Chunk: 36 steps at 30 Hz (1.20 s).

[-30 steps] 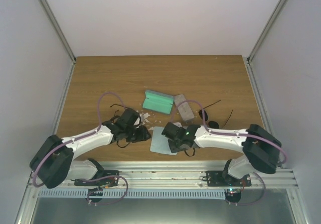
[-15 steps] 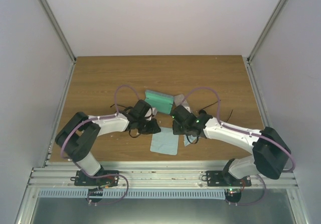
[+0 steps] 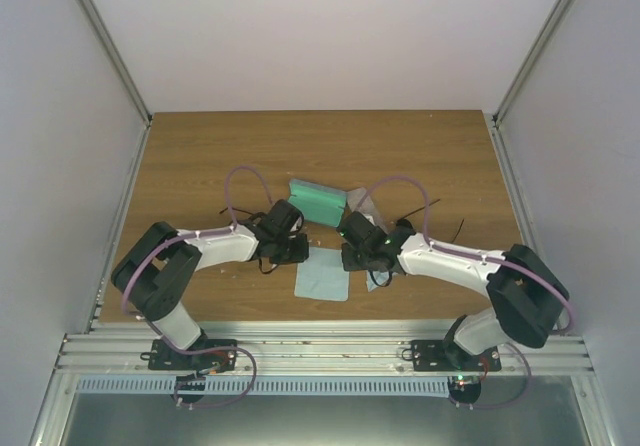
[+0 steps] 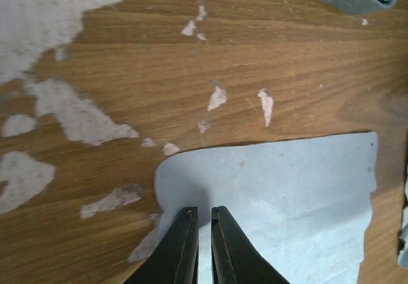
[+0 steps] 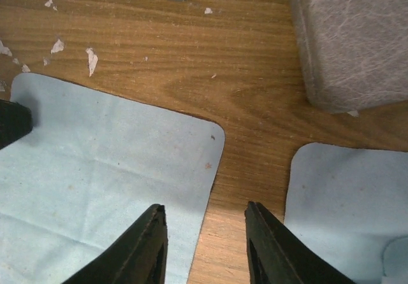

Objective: Organize the sunglasses
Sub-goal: Fold the glasses cleaning cloth at the center of the board.

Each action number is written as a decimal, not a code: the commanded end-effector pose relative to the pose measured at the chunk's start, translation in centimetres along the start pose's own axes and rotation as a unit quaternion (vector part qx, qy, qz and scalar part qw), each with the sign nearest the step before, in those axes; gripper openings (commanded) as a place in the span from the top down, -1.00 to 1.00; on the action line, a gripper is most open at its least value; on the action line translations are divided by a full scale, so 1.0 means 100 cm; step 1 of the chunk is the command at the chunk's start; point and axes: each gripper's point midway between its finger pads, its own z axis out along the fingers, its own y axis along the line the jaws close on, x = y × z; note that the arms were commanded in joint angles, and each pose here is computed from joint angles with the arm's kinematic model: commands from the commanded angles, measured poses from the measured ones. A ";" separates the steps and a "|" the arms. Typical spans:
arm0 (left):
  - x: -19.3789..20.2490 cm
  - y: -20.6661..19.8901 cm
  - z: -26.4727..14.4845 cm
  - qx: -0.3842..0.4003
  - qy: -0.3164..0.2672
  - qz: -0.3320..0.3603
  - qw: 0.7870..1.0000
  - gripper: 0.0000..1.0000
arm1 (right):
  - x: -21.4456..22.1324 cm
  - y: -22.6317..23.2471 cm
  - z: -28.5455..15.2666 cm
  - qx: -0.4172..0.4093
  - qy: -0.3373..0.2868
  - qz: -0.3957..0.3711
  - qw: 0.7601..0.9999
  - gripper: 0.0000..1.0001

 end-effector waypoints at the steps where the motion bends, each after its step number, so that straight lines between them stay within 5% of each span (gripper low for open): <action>1: 0.002 0.025 -0.009 -0.054 -0.018 -0.027 0.998 0.80 | -0.004 0.005 0.009 -0.007 -0.001 -0.017 1.000 0.27; 6: -0.012 -0.003 -0.027 -0.001 -0.044 -0.009 0.999 0.74 | -0.007 0.008 0.018 0.001 0.004 -0.029 1.000 0.10; 16: -0.027 0.004 -0.026 -0.030 -0.043 0.024 0.998 0.14 | -0.013 -0.004 0.039 0.040 0.006 0.000 0.999 0.22; 24: -0.020 0.003 -0.006 -0.019 -0.003 0.051 0.999 0.14 | -0.007 -0.005 0.054 0.037 0.022 -0.006 0.999 0.40; 36: -0.017 0.003 0.005 -0.016 0.017 0.056 0.998 0.44 | 0.004 0.003 0.061 0.011 0.046 -0.022 0.999 0.69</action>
